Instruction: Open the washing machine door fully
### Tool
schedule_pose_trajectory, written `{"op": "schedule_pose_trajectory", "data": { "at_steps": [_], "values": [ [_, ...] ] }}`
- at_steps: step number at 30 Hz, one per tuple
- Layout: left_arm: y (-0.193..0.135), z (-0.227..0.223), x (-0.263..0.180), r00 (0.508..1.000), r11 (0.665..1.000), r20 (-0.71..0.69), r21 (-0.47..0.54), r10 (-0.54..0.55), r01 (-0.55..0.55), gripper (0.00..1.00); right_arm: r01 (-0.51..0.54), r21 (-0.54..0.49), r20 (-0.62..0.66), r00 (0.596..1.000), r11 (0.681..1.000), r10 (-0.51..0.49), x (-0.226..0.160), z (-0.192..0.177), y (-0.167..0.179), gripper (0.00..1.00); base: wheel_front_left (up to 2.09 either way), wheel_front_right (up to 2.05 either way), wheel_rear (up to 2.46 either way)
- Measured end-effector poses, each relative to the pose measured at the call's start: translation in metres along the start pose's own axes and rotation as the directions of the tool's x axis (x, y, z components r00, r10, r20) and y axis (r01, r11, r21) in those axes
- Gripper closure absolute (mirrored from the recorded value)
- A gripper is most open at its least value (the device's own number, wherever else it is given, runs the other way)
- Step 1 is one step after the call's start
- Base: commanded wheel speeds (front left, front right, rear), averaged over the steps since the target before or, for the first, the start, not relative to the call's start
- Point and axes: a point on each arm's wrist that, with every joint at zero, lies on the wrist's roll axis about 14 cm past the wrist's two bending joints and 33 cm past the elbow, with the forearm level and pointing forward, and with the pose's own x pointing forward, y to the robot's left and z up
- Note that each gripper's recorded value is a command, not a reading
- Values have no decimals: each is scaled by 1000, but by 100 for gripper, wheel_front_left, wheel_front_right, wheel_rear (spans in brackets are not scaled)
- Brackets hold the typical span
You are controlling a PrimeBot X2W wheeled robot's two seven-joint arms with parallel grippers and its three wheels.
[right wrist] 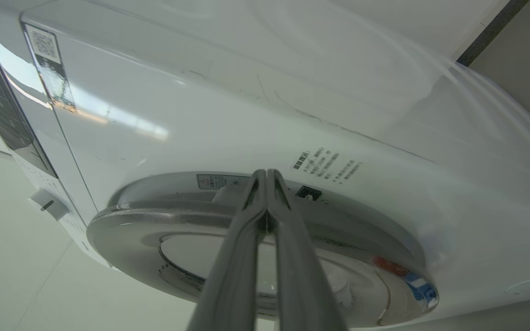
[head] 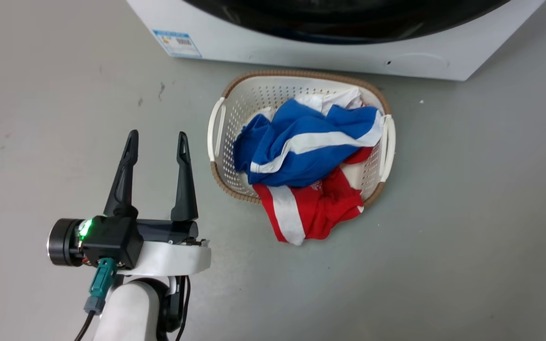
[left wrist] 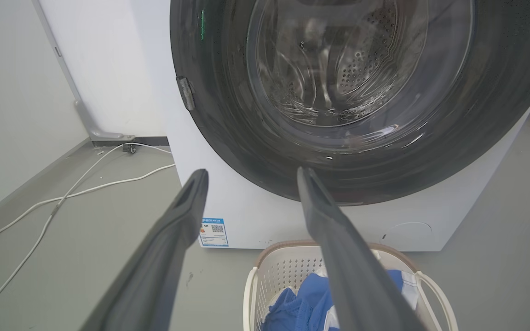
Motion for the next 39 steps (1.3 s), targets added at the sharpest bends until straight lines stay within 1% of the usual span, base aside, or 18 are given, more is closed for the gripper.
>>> {"op": "schedule_pose_trajectory", "data": {
  "at_steps": [3,9,12,17,19,27,39],
  "values": [
    [0,-10,2,1000,1000,-23,2,1,-1,0,24,-35,-56,998,999,-26,17,-13,-11,100,0,0,0],
    [7,-23,2,998,1000,-57,12,22,-22,0,23,-64,-135,990,998,-32,47,-35,-17,100,0,0,0],
    [10,-25,3,998,999,-63,18,29,-28,0,21,-96,-190,981,995,-40,57,-48,-20,100,0,0,0],
    [14,-33,3,996,999,-80,28,41,-39,0,0,-113,-262,964,994,-30,68,-69,-20,100,0,0,0],
    [15,-34,3,996,999,-83,29,43,-41,0,-4,-117,-274,961,993,-29,69,-72,-20,100,0,0,0],
    [11,-32,7,997,999,-74,22,34,-32,0,-22,-122,-325,946,992,-19,59,-79,-15,100,0,0,0],
    [7,-13,5,999,1000,-26,16,22,-21,0,-31,-131,-397,917,991,-24,15,-91,-8,100,0,0,0]
  ]
}}
